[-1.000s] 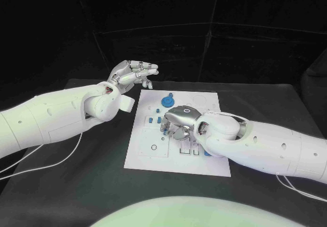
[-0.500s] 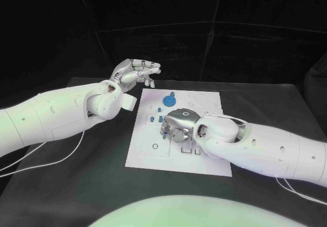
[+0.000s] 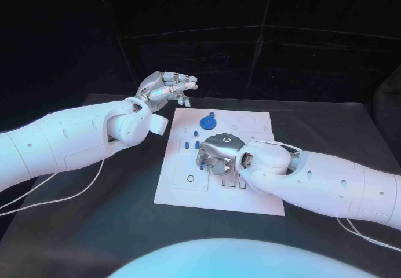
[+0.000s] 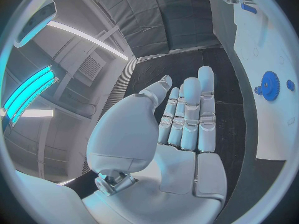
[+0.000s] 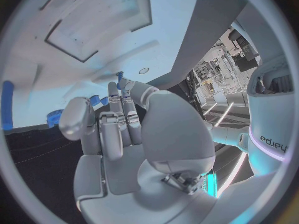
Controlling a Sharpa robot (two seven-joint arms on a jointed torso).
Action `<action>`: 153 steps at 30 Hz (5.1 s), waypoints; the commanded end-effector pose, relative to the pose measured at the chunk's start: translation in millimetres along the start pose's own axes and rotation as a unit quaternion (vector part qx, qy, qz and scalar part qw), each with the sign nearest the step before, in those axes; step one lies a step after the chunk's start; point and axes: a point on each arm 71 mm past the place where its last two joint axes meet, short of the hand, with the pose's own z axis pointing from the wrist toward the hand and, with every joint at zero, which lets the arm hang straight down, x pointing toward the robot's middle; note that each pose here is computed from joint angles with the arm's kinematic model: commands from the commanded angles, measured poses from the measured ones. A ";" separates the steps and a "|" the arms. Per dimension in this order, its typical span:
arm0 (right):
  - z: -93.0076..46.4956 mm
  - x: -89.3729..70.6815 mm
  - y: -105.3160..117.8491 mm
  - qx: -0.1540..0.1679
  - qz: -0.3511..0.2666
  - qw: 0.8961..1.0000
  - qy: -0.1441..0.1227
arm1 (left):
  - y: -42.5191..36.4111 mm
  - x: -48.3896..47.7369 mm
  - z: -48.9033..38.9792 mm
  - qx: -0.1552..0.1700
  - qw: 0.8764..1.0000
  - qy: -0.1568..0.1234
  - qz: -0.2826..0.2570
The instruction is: Assemble the parts on the task board
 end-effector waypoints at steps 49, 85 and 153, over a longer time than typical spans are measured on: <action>-44.7 -16.0 -37.0 0.069 0.024 0.996 -0.059 | -1.6 -7.6 -1.4 0.000 1.000 0.001 -0.004; -60.2 -35.2 -86.3 0.157 0.002 0.987 0.029 | -1.4 -5.9 -1.4 -0.001 1.000 0.002 -0.004; 6.2 1.6 30.5 -0.038 0.023 0.999 0.027 | 0.4 -1.9 1.4 -0.008 1.000 0.007 -0.006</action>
